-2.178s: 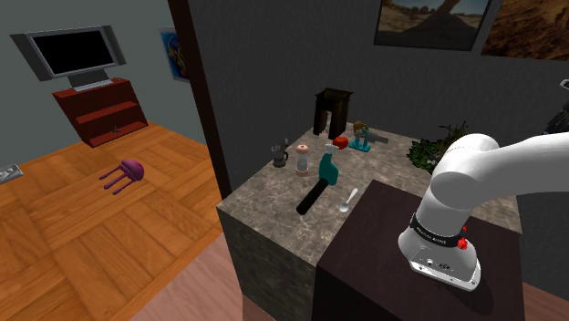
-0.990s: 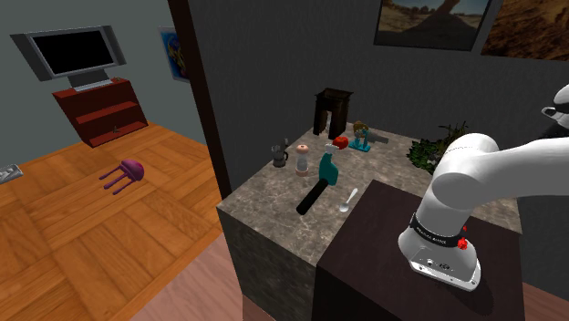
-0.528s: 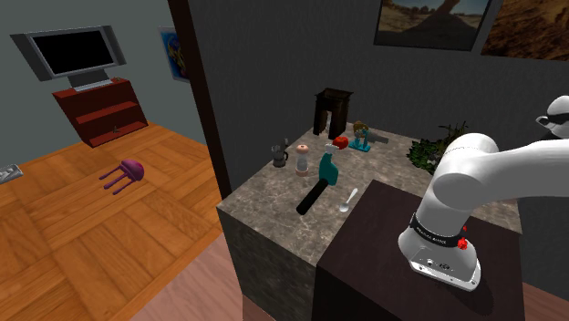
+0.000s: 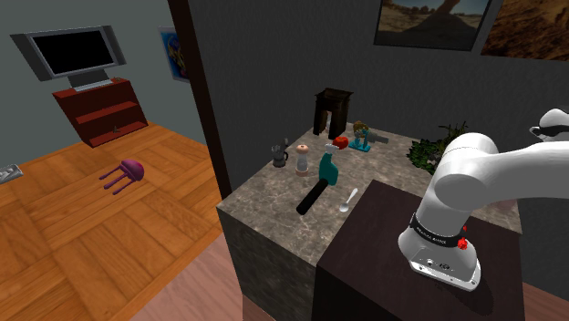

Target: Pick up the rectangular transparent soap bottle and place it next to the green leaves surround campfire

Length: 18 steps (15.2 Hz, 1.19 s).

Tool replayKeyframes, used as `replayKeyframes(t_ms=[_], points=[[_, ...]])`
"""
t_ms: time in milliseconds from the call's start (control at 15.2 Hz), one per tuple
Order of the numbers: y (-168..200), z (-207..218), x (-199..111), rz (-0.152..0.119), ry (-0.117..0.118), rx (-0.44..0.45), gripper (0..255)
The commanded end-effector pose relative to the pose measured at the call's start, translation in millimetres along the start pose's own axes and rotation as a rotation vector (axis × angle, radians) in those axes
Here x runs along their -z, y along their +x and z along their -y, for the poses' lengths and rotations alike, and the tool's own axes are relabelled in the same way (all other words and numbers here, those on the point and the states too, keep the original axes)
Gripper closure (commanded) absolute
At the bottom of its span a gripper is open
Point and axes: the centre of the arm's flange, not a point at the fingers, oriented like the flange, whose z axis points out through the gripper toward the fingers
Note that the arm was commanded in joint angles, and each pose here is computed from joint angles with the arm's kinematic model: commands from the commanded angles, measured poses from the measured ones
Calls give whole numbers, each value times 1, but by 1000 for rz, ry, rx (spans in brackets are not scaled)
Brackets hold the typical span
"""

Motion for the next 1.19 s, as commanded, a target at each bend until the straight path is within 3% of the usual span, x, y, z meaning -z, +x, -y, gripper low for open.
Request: replayKeyframes(t_ms=[0, 198, 726, 792, 1122], points=[[-1, -1, -12, 0, 0, 0, 255], [-5, -1, -30, 0, 0, 0, 255], [-5, -1, -30, 0, 0, 0, 255], [-5, -1, -30, 0, 0, 0, 0], [-5, -1, -30, 0, 0, 0, 0]])
